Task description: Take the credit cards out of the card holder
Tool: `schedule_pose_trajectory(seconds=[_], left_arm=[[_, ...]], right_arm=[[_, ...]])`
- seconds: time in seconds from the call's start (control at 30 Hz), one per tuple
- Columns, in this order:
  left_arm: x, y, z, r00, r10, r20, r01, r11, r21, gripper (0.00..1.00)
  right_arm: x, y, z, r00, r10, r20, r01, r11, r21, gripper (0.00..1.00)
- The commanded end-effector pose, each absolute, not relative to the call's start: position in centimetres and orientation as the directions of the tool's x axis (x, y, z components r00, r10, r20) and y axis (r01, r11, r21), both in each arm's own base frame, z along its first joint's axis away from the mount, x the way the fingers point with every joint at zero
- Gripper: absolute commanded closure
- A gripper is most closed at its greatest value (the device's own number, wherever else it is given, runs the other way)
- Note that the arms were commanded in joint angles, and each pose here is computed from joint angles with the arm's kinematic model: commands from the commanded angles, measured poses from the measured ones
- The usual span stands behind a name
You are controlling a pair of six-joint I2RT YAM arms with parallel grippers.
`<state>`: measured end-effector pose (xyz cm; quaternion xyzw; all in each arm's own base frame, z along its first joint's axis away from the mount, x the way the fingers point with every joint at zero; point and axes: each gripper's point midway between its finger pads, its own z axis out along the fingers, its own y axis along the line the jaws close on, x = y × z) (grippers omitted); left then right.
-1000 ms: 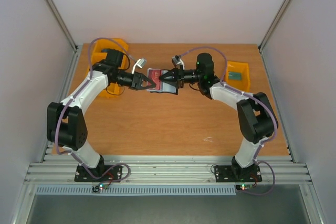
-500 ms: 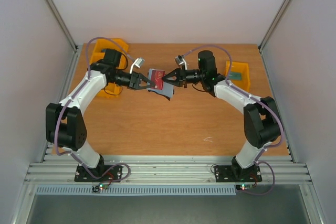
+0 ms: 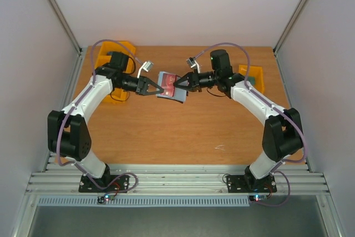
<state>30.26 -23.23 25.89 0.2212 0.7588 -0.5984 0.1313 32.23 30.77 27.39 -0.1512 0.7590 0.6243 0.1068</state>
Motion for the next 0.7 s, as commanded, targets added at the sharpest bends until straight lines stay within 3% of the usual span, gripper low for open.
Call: schedule_pose_trajectory(seconds=[0.0,0.2,0.5,0.6,0.67], left_arm=[[29.5,-23.0,27.6,-0.822,0.177,-0.541,0.566,0.157,-0.809,1.00],[28.3,-24.1,28.5,-0.782,0.224,-0.582,0.616,0.127,-0.778,1.00],[28.0,-24.6,29.9,-0.767,0.228,-0.600,0.629,0.081,-0.773,1.00],[28.1,-24.4,30.1,-0.765,0.222,-0.605,0.633,0.088,-0.769,1.00],[28.1,-24.2,30.6,-0.762,0.219,-0.610,0.637,0.088,-0.765,1.00]], right_arm=[[32.0,29.5,28.8,-0.915,-0.082,-0.394,-0.403,0.220,0.889,0.98],[31.3,31.2,28.3,-0.870,-0.155,-0.469,-0.493,0.328,0.806,0.87],[30.7,31.8,30.5,-0.840,-0.169,-0.516,-0.543,0.245,0.803,0.83],[30.4,31.0,31.4,-0.825,-0.161,-0.541,-0.564,0.224,0.794,0.71],[30.6,30.0,31.3,-0.821,-0.151,-0.551,-0.571,0.264,0.777,0.68]])
